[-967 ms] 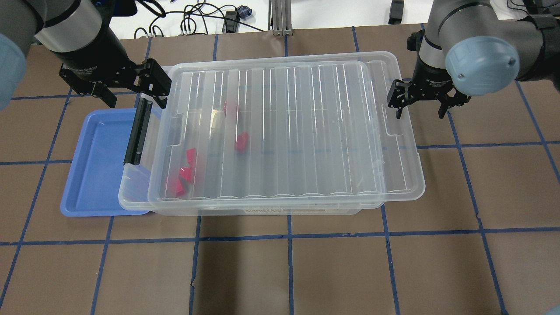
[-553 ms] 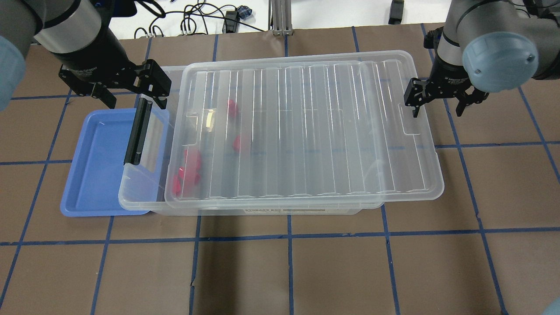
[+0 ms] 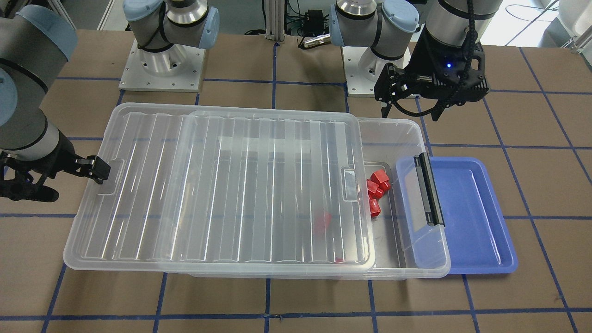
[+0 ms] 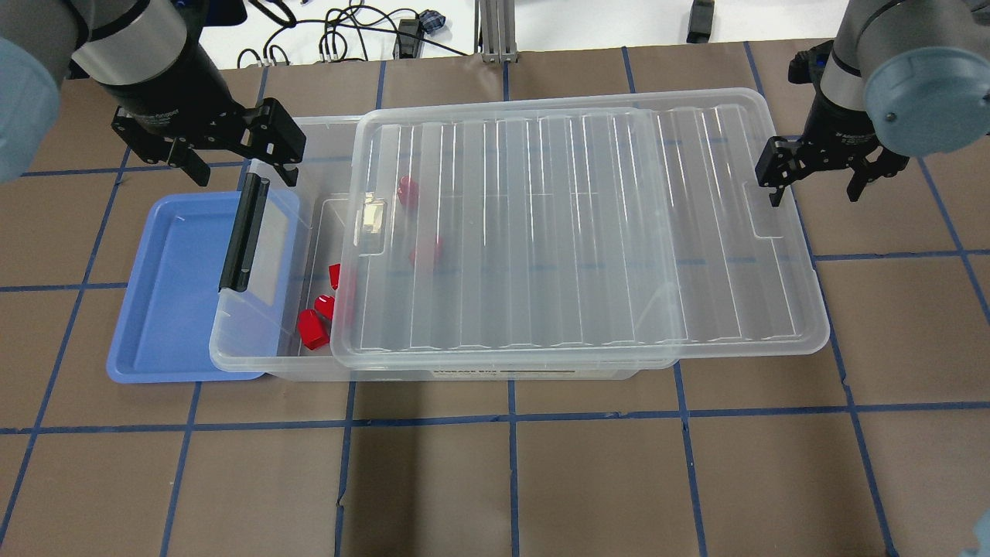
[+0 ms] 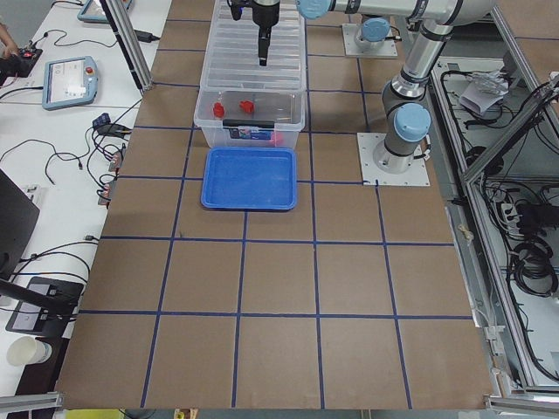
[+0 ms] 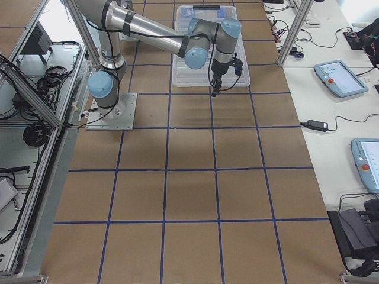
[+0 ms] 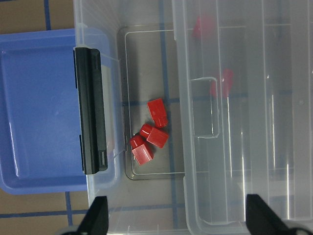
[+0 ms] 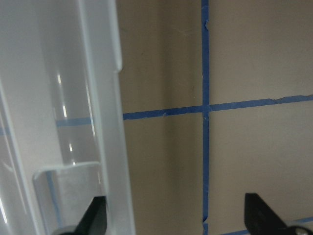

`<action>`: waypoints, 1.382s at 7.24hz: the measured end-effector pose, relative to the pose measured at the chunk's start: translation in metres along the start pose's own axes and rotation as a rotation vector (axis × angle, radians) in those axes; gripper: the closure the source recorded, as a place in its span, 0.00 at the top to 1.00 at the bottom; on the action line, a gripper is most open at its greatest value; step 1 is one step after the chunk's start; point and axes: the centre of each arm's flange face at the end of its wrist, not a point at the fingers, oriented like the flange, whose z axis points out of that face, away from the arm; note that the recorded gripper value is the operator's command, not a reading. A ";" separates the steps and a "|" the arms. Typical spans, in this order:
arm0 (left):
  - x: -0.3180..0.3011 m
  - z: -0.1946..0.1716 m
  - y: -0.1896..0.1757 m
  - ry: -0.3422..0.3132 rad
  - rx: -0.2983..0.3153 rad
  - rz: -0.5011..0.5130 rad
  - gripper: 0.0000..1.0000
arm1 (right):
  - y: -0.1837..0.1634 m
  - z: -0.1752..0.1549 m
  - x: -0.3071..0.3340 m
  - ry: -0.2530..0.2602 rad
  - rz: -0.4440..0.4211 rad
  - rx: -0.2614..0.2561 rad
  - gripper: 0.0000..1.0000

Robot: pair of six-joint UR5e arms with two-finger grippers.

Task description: Place red block in blue tray from box

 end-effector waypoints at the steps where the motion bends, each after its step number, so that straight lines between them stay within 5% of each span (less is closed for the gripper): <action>1: -0.002 0.002 -0.003 -0.001 -0.007 -0.003 1.00 | 0.000 0.002 0.012 0.002 -0.013 -0.004 1.00; 4: -0.001 0.060 -0.009 0.013 -0.081 -0.014 1.00 | -0.001 0.005 0.031 0.004 -0.022 -0.008 1.00; 7: 0.000 0.151 -0.012 0.017 -0.032 -0.005 1.00 | 0.000 0.008 0.044 0.018 -0.024 -0.016 1.00; 10: -0.001 0.201 -0.019 0.018 -0.060 -0.004 1.00 | 0.001 0.008 0.050 0.021 -0.013 -0.018 1.00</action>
